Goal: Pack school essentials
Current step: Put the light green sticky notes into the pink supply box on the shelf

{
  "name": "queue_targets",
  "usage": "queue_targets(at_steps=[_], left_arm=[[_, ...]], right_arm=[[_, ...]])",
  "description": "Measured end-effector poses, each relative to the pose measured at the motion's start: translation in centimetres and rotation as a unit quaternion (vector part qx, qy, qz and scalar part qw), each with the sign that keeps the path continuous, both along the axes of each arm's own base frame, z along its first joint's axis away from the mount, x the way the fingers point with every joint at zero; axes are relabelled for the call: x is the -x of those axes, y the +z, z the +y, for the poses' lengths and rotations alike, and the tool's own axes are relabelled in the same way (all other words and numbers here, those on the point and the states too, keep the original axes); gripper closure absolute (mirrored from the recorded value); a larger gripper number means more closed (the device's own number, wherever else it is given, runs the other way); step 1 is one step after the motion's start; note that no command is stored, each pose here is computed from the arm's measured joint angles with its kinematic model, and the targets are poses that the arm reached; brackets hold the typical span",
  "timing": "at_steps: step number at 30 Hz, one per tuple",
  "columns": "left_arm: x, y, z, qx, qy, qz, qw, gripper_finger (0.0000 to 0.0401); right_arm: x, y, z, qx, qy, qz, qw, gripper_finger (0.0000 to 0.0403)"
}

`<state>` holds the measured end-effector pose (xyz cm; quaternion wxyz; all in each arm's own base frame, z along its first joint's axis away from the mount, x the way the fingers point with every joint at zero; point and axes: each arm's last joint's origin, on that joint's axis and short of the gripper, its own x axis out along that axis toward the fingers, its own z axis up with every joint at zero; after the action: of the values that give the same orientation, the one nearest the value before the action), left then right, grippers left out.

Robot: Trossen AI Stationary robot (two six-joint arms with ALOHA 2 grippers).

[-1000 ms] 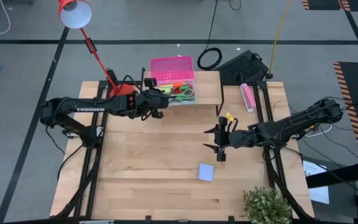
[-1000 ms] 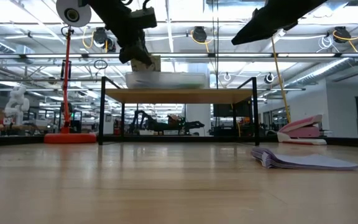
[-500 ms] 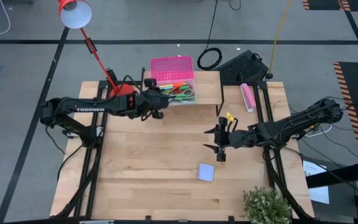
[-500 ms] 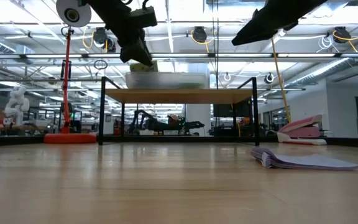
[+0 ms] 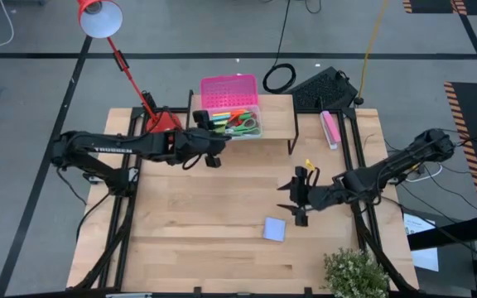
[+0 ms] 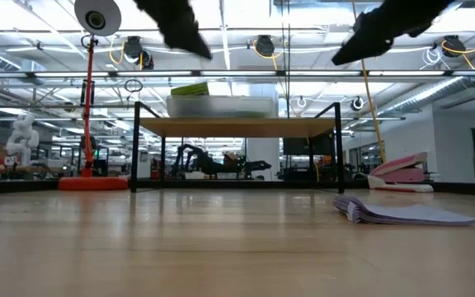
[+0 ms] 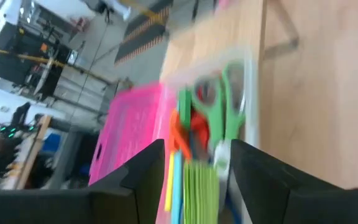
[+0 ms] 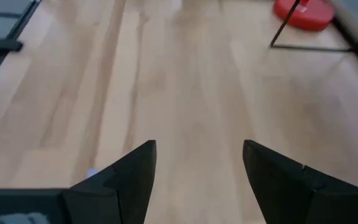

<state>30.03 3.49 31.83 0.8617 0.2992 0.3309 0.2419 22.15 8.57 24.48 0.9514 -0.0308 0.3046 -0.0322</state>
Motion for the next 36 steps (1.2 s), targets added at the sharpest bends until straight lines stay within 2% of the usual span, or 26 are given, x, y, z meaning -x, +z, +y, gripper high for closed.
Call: queue_targets(at_steps=[3, 6, 11, 14, 18, 27, 31, 36], left_arm=[[0.1, 1.4, -1.2, 0.009, -0.011, -0.03, 0.999, 0.0214], [0.2, 2.3, -1.3, -0.011, 0.023, -0.045, 0.999, 0.0228], [0.7, 1.6, 2.9, -0.017, 0.105, -0.031, 0.994, 0.0292], [1.0, 0.4, 5.0, 0.008, 0.142, -0.021, 0.99, 0.0339], [1.2, -0.3, 5.5, 0.07, 0.099, -0.027, 0.992, 0.0391], [1.4, -2.3, 5.2, 0.115, 0.071, 0.004, 0.991, 0.039], [1.3, -2.5, 5.0, 0.143, 0.043, 0.0, 0.989, 0.0397], [1.3, -2.6, 4.9, 0.164, 0.036, -0.003, 0.986, 0.0386]], right_arm=[[0.6, -0.2, 1.0, -0.011, 0.011, 0.011, 1.0, 0.017], [1.0, -0.3, 1.8, -0.022, 0.023, 0.013, 0.999, 0.017], [1.5, -0.3, 2.8, -0.029, 0.038, 0.013, 0.999, 0.017], [1.6, -0.2, 2.9, -0.03, 0.04, 0.013, 0.999, 0.017], [1.8, -0.4, 3.0, -0.028, 0.04, 0.02, 0.999, 0.017], [1.9, -0.5, 2.9, -0.014, 0.046, 0.029, 0.998, 0.017], [1.9, -0.5, 2.9, -0.014, 0.046, 0.029, 0.998, 0.017], [1.8, -0.5, 2.9, -0.014, 0.046, 0.029, 0.998, 0.017]])
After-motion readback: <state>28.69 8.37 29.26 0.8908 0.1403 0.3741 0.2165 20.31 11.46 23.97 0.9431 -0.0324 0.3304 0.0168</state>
